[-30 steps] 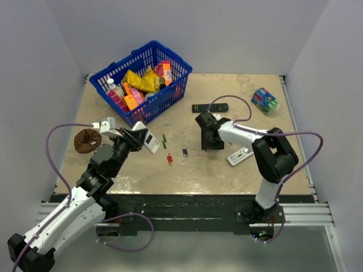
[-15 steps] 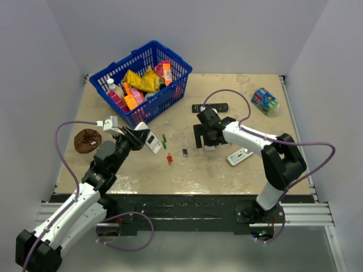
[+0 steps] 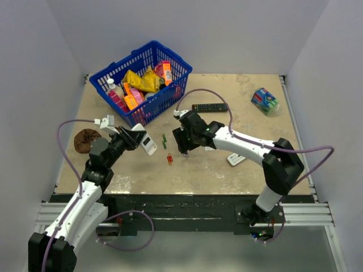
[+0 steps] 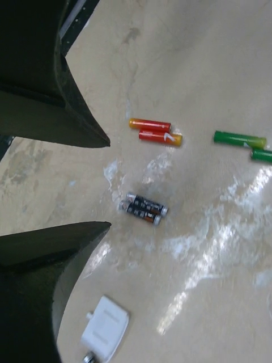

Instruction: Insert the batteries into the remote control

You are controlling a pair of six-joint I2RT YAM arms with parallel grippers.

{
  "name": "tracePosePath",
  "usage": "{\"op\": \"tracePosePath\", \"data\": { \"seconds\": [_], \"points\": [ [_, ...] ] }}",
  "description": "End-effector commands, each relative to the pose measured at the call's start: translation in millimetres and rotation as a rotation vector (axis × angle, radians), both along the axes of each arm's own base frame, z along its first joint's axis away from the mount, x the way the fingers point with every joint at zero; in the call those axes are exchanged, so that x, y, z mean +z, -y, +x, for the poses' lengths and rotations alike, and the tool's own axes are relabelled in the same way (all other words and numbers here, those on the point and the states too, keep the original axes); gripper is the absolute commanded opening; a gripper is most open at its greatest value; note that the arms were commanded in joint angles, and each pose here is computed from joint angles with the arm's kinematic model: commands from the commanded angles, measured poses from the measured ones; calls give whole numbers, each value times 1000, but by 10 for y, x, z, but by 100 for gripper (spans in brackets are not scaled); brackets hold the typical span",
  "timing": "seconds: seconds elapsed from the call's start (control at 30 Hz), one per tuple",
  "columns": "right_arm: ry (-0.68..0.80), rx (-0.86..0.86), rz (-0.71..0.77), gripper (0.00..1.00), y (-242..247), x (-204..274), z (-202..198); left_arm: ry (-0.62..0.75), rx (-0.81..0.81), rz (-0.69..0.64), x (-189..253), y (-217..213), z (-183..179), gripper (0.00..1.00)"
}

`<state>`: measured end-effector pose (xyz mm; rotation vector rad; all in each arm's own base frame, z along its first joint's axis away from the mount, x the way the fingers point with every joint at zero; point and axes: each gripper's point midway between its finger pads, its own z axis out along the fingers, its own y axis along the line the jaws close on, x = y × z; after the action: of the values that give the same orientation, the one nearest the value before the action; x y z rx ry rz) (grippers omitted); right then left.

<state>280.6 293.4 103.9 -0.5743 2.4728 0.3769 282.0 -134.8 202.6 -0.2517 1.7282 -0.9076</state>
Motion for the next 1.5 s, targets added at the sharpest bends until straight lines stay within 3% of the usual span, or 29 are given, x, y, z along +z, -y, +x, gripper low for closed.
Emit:
{"op": "tracePosePath", "data": {
  "seconds": [0.0,0.17,0.5,0.7,1.47],
  "points": [
    [-4,111,48,54,-393,5,-69,62,-8,18,166,-30,-50,0],
    [-17,158,61,52,-691,-12,-216,58,13,49,165,-83,-61,0],
    [-40,169,4,33,-968,-243,-234,44,41,72,118,-140,-61,0],
    [-59,163,-31,27,-1011,-377,-231,30,65,80,84,-180,-46,0],
    [-89,119,-126,24,-924,-710,-203,11,76,85,36,-201,-49,0]
  ]
}}
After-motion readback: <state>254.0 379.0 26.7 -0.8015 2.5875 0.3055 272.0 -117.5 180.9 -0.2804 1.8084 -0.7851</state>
